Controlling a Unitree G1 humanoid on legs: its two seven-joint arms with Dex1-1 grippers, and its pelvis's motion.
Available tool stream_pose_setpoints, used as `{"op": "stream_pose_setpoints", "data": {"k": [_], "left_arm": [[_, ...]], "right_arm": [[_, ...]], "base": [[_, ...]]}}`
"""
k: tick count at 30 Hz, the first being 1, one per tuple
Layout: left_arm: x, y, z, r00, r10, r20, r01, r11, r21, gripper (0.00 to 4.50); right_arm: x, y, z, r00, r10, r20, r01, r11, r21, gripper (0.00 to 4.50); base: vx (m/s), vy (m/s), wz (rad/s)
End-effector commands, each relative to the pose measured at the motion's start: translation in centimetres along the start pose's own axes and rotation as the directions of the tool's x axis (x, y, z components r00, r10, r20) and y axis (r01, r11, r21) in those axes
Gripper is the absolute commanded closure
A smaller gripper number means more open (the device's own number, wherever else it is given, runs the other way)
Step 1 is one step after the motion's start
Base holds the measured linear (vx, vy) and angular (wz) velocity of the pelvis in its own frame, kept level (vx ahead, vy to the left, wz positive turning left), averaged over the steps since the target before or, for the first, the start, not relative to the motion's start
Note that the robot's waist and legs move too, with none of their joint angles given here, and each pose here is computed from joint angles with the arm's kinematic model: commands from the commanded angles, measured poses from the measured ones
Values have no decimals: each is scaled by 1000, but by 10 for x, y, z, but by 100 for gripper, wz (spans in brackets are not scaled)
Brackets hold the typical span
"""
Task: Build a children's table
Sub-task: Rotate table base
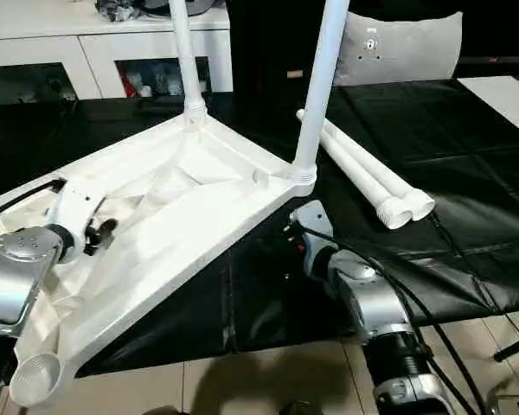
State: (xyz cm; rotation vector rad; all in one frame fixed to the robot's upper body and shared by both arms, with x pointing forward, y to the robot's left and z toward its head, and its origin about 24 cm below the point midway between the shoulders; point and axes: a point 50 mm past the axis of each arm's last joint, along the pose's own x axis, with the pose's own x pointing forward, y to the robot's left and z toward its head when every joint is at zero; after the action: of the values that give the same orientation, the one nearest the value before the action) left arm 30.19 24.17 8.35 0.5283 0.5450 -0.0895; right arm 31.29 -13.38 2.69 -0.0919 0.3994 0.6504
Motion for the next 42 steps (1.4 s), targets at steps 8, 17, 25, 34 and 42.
{"op": "stream_pose_setpoints", "data": {"k": [8, 17, 25, 34, 42], "left_arm": [[-4, -28, -14, 950, -298, -95, 307, 944, 116, 303], [-22, -73, 1, 735, -678, -10, 657, 710, 254, 350], [-20, -111, 20, 562, -824, 69, 761, 548, 348, 433], [32, -114, 68, 758, -597, 262, 504, 792, 344, 446], [50, -103, 62, 837, -484, 255, 380, 850, 364, 446]], "right_arm": [[29, 6, 13, 999, -14, -29, 14, 1000, 9, 0], [42, 11, 22, 1000, -14, -28, 14, 1000, 1, 0], [45, 10, 25, 1000, -9, -19, 9, 1000, -12, 0], [34, -7, 30, 997, -79, 21, 80, 996, -26, 0], [21, -21, 34, 988, -139, 60, 140, 990, -14, 0]], "base": [[0, 0, 0], [0, 0, 0], [0, 0, 0], [0, 0, 0], [0, 0, 0]]}}
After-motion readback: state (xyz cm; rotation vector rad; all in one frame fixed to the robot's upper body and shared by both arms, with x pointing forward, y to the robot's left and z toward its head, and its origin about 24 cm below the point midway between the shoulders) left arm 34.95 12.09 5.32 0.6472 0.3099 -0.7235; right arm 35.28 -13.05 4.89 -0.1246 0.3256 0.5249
